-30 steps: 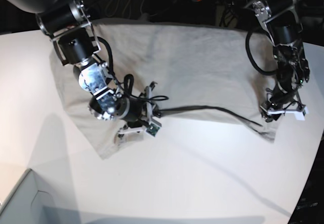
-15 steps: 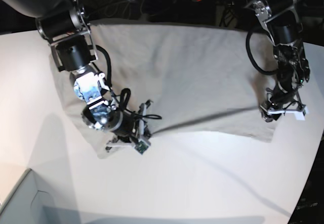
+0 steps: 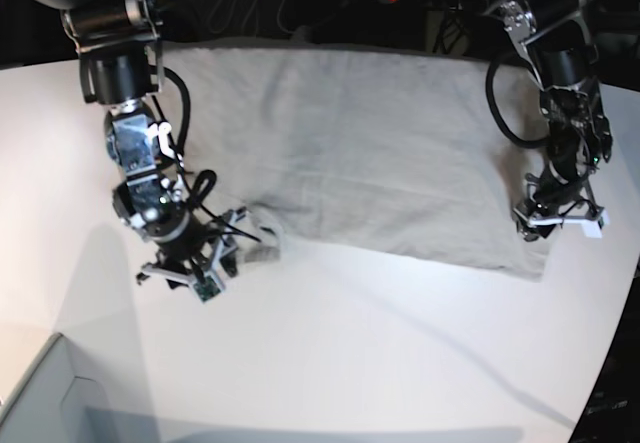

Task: Layout the t-shirt on the table in an organized manner, then fold the t-shirt properly
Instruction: 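Grasp the shirt's side edges with both grippers and pull them taut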

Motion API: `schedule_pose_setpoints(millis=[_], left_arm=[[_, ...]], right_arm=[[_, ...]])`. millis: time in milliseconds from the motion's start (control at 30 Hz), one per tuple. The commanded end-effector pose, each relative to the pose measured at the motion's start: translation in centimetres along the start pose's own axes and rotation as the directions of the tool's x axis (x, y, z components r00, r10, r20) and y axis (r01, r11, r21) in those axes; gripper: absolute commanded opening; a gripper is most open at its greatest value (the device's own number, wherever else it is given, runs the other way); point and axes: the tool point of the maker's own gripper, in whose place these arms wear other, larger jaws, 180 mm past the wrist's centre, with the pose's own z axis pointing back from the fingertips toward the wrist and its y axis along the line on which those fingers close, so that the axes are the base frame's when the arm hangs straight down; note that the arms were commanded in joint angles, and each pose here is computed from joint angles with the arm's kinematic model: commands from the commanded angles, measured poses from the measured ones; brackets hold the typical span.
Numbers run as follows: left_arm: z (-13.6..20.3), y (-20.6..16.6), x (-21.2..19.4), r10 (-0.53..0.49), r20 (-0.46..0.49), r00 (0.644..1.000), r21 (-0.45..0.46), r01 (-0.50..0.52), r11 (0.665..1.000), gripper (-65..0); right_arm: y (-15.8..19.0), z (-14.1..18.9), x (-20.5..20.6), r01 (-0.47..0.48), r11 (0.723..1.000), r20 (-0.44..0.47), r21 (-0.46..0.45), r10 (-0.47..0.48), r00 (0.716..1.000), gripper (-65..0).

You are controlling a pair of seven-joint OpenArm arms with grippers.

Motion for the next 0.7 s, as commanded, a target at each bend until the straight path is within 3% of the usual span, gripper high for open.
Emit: schedule_pose_setpoints(millis=[0, 100, 200, 367, 467, 667], left_arm=[[0.0, 0.2, 0.3, -0.012, -0.010, 1.000, 0.013, 0.012, 1.000, -30.4], [0.0, 0.2, 0.3, -0.011, -0.009, 1.000, 0.013, 0.011, 1.000, -30.4], [0.0, 0.2, 0.2, -0.007, -0.009, 1.000, 0.012, 0.007, 1.000, -30.4], [0.0, 0.2, 0.2, -0.010, -0.009, 1.000, 0.013, 0.010, 1.000, -30.4], [-0.1, 0.0, 0.5, -0.009, -0.004, 1.000, 0.010, 0.009, 1.000, -30.4], [-0.6, -1.4, 1.5, -0.002, 0.014, 1.000, -0.012, 0.002, 1.000, -30.4]], right_arm=[[-0.7, 0.6, 1.3, 0.007, 1.000, 0.040, -0.026, -0.006, 0.999, -47.0], [0.2, 3.1, -1.7, 0.016, 1.000, -0.059, -0.006, -0.016, 0.998, -65.0], [2.0, 5.4, -4.8, 0.014, 0.999, -0.167, 0.043, -0.007, 0.986, -65.0], [4.5, 6.9, -8.4, 0.036, 0.994, -0.246, 0.105, -0.009, 0.969, -65.0], [4.6, 6.1, -10.2, 0.075, 0.991, -0.287, 0.115, -0.039, 0.957, -65.0], [1.8, 2.4, -11.1, 0.195, 0.977, -0.287, 0.081, -0.165, 0.944, -65.0]])
